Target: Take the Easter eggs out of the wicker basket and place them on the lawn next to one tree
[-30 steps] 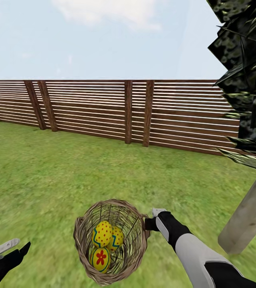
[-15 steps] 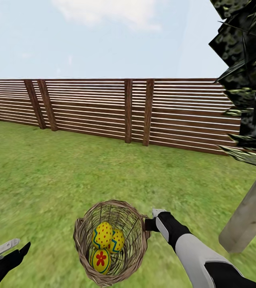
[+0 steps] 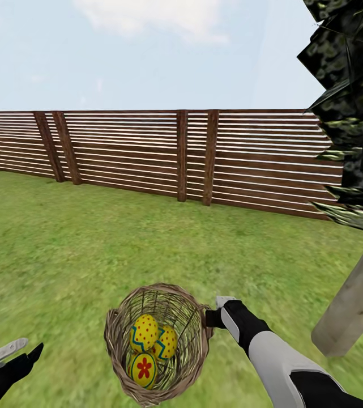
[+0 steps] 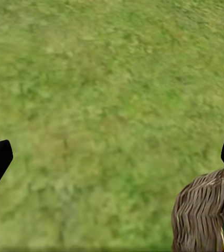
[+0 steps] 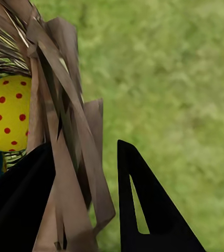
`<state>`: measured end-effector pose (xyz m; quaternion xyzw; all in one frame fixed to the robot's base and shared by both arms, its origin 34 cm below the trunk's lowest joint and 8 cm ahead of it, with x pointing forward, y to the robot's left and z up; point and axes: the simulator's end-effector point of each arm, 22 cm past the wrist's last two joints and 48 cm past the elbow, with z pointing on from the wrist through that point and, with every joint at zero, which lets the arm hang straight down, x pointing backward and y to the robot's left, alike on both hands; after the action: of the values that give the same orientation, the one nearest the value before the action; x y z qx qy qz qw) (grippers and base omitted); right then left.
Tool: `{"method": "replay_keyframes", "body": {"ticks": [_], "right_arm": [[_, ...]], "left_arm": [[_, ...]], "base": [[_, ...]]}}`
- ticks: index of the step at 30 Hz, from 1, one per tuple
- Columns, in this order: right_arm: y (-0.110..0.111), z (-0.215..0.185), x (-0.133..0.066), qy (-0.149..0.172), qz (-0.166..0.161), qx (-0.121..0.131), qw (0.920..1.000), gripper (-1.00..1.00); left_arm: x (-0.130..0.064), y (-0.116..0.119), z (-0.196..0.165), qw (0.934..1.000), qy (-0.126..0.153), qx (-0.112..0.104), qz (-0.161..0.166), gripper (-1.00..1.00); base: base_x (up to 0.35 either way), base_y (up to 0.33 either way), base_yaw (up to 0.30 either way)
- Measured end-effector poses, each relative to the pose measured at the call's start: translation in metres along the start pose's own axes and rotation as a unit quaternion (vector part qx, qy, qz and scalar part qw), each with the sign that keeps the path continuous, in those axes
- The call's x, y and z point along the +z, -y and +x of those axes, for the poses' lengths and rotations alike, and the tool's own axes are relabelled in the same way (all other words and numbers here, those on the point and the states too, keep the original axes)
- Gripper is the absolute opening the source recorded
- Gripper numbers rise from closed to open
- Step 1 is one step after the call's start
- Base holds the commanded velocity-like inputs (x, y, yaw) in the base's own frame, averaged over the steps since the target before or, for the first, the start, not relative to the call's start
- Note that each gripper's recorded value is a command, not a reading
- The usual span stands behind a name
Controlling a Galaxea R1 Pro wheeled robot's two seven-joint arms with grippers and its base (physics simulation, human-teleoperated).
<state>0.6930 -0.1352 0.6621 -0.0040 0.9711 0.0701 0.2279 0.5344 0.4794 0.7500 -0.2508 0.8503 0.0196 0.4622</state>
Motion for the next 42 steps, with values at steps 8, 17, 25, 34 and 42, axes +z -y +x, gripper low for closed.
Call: {"method": "replay_keyframes", "body": {"ticks": [8,17,25,34,42], "right_arm": [[0.002,0.006,0.012,0.000,0.000,0.000,1.0000,-1.00],[0.003,0.016,0.026,-0.002,-0.001,0.000,1.0000,-1.00],[0.006,0.023,0.038,-0.002,0.000,0.000,1.0000,-1.00],[0.007,0.031,0.051,-0.002,-0.001,0.000,1.0000,-1.00],[0.009,0.039,0.064,-0.002,-0.001,0.000,1.0000,-1.00]], "left_arm": [[0.007,-0.003,0.010,1.0000,0.001,0.000,0.000,1.00],[0.016,-0.006,0.023,1.0000,0.001,0.000,0.000,1.00],[0.023,-0.010,0.035,1.0000,0.001,0.000,0.000,1.00],[0.031,-0.013,0.048,1.0000,0.001,0.000,0.000,1.00],[0.039,-0.017,0.061,1.0000,0.001,0.000,0.001,1.00]], "base": [[0.000,0.000,0.000],[0.000,0.000,0.000],[0.000,0.000,0.000],[0.000,0.000,0.000],[0.000,0.000,0.000]]}}
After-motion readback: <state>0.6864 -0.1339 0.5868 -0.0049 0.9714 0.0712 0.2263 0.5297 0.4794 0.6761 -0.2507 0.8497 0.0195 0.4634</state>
